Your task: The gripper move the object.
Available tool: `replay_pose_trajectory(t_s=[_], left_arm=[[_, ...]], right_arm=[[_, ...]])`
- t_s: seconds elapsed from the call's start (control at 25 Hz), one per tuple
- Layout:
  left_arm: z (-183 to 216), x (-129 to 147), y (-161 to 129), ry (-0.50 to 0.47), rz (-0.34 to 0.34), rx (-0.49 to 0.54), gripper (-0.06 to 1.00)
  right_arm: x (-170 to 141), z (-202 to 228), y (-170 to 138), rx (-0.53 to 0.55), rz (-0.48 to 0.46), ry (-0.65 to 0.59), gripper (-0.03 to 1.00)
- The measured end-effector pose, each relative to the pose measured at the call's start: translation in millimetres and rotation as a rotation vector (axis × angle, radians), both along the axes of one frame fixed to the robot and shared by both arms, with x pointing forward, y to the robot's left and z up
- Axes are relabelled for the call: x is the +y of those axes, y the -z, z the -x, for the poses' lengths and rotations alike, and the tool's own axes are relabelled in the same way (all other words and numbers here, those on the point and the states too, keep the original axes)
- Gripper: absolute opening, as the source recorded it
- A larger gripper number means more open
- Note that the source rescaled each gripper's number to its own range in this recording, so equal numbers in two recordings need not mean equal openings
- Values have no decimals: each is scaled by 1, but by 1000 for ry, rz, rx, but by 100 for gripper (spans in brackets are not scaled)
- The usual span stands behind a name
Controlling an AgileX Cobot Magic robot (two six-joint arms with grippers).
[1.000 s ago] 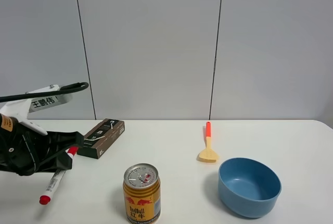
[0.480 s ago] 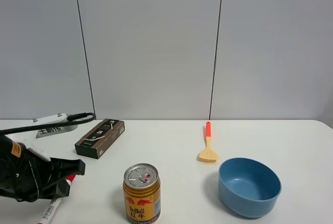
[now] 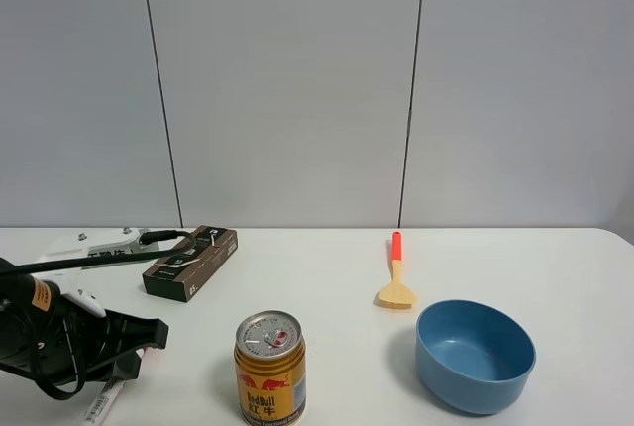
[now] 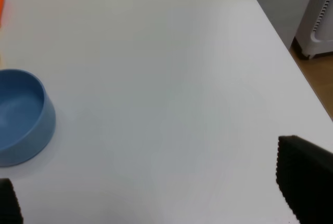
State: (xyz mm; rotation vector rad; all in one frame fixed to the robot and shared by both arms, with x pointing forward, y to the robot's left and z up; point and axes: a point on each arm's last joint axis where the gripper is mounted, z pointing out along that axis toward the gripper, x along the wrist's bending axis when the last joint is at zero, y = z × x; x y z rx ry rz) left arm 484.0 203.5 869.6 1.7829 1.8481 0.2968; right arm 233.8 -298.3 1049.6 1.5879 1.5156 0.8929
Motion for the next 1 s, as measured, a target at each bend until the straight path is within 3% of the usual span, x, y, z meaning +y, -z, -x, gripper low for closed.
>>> replay_pose_trajectory(t_s=[0.28,0.6,0.68,0.84,0.92,1.0], left_arm=[[0,0,9,12,-13,20,0],[-4,-2,10,35,-5,-32,3],[-5,-3,10,53,-12,-47,19],[-6,-3,9,59,-9,-67,81],[-7,-4,8,64,-8,-75,94],[-7,-4,8,74,-11,-78,98]], right_arm=[[0,0,0,0,0,0,100],[0,0,0,0,0,0,100],[0,0,0,0,0,0,100],[0,0,0,0,0,0,100],[0,0,0,0,0,0,100],[0,0,0,0,0,0,100]])
